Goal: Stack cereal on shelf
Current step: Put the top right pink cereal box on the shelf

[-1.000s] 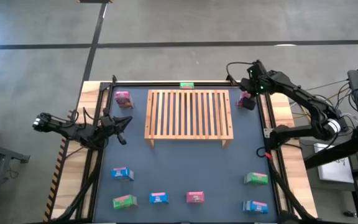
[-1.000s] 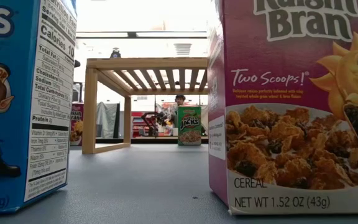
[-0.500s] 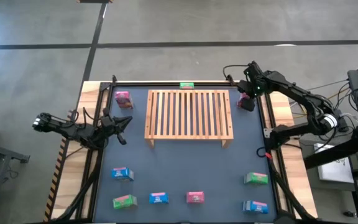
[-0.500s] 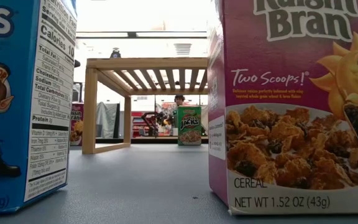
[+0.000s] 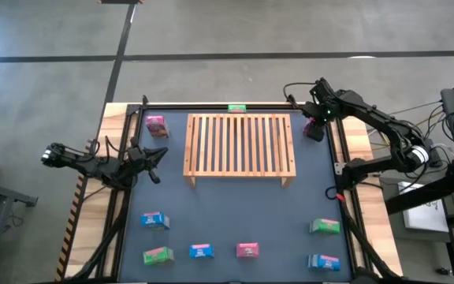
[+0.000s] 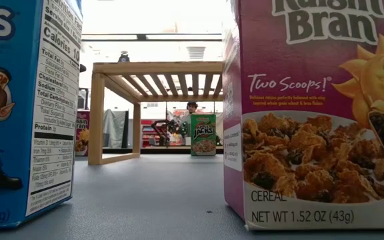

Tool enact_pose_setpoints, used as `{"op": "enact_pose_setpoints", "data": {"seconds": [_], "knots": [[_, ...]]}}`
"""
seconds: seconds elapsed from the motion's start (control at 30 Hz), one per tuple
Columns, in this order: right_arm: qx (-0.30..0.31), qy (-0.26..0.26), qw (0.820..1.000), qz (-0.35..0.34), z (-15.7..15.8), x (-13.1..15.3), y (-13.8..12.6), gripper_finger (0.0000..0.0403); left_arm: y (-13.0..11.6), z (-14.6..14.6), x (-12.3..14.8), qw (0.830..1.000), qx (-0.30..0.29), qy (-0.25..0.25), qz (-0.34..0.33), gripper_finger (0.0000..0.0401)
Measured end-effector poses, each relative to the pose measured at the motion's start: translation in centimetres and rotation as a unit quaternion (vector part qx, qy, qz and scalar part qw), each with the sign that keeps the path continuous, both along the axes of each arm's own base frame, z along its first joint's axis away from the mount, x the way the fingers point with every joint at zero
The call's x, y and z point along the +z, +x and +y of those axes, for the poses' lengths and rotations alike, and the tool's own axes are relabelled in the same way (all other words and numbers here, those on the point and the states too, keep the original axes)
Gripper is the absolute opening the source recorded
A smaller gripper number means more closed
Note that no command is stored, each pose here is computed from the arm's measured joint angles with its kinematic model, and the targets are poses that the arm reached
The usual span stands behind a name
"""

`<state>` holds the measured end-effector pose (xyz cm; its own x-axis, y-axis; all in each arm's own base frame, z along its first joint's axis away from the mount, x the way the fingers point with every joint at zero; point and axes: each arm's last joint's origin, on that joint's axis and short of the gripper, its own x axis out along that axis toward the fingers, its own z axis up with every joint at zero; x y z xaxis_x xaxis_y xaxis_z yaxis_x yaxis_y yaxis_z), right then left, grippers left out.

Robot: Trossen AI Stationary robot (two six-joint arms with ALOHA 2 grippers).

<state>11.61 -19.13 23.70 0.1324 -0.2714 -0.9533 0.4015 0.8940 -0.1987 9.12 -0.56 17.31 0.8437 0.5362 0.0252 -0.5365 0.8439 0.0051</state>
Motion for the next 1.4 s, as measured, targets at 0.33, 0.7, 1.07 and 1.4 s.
{"op": "enact_pose_setpoints", "data": {"seconds": [0.33, 0.7, 1.07, 1.4], "knots": [[-0.069, -0.003, 0.997, -0.028, -0.3, 4.8, 0.2, 0.0112, 0.0, 0.0, 0.0, 1.000, 0.000, -0.001, -0.001, 0.0000], [-0.055, -0.091, 0.989, -0.105, 1.0, 14.9, 0.3, 0.0112, 0.0, 0.0, 0.0, 1.000, 0.000, -0.008, -0.006, 0.0000], [0.062, -0.106, 0.975, -0.183, 5.0, 20.4, 3.4, 0.0120, 0.0, 0.0, 0.0, 1.000, 0.000, -0.008, -0.006, 0.0000], [0.168, -0.058, 0.969, -0.172, 6.6, 19.9, 8.9, 0.0127, 0.0, 0.0, 0.0, 1.000, 0.000, -0.008, -0.005, 0.0000]]}}
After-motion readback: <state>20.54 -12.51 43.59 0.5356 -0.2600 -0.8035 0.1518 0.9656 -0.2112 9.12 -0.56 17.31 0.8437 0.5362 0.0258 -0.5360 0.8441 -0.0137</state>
